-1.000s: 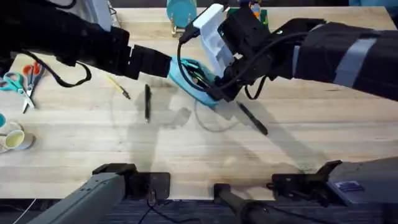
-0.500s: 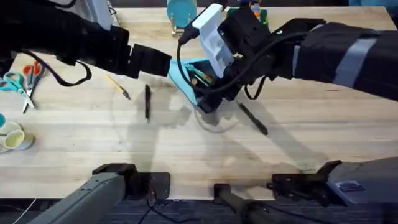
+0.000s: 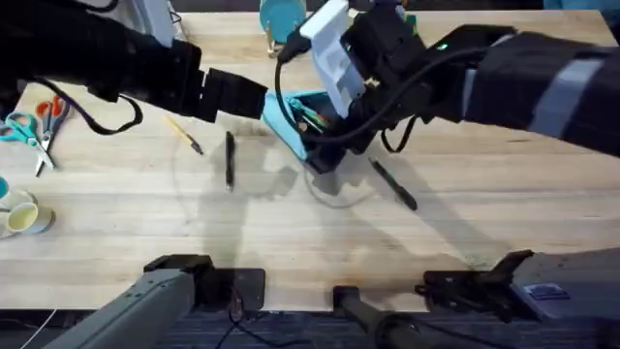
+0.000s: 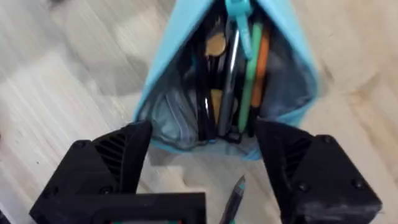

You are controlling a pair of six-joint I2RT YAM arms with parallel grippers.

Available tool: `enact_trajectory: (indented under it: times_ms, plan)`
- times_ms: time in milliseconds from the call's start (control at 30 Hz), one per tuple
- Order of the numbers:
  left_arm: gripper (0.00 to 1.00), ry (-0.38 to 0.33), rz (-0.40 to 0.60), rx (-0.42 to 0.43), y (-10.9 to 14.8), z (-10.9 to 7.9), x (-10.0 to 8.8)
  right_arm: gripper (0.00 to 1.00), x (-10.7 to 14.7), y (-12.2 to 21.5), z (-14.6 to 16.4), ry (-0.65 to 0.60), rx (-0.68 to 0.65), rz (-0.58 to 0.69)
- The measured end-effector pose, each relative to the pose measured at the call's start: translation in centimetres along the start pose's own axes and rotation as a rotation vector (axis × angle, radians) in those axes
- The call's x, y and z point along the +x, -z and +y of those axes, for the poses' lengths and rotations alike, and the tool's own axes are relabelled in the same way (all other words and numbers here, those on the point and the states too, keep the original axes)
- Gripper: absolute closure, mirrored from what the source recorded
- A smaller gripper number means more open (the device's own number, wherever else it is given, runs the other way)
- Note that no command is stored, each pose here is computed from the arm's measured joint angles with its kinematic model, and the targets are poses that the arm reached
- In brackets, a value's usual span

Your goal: Unzip the bag, pick up the pens from the table one at a time and place them inside, then zip the bag closed.

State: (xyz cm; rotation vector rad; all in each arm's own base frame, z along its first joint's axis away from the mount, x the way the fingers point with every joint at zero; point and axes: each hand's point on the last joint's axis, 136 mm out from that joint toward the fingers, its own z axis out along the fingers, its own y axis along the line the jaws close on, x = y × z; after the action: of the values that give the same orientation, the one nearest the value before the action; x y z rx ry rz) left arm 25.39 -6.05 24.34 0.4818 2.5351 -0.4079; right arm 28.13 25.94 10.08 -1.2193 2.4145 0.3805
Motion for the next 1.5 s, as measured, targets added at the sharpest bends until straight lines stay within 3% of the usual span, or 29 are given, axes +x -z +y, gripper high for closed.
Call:
enact_trajectory:
  times_ms: [267,700,1067,1500]
  plan:
    - [0.006,0.000,0.000,0.000,0.0,0.0,0.0,0.004,-3.5,5.0,-0.5,0.032,0.073,-0.154]
    - [0.006,0.000,0.000,0.000,0.0,0.0,0.0,0.005,-3.1,11.1,-1.5,-0.011,0.181,-0.236]
    - [0.006,-0.012,-0.026,-0.008,0.0,0.2,-0.7,0.004,1.6,13.5,-2.8,-0.170,0.206,-0.138]
    - [0.006,-0.011,-0.026,-0.008,0.0,0.2,-0.7,0.004,5.6,13.2,-1.6,-0.212,0.169,0.024]
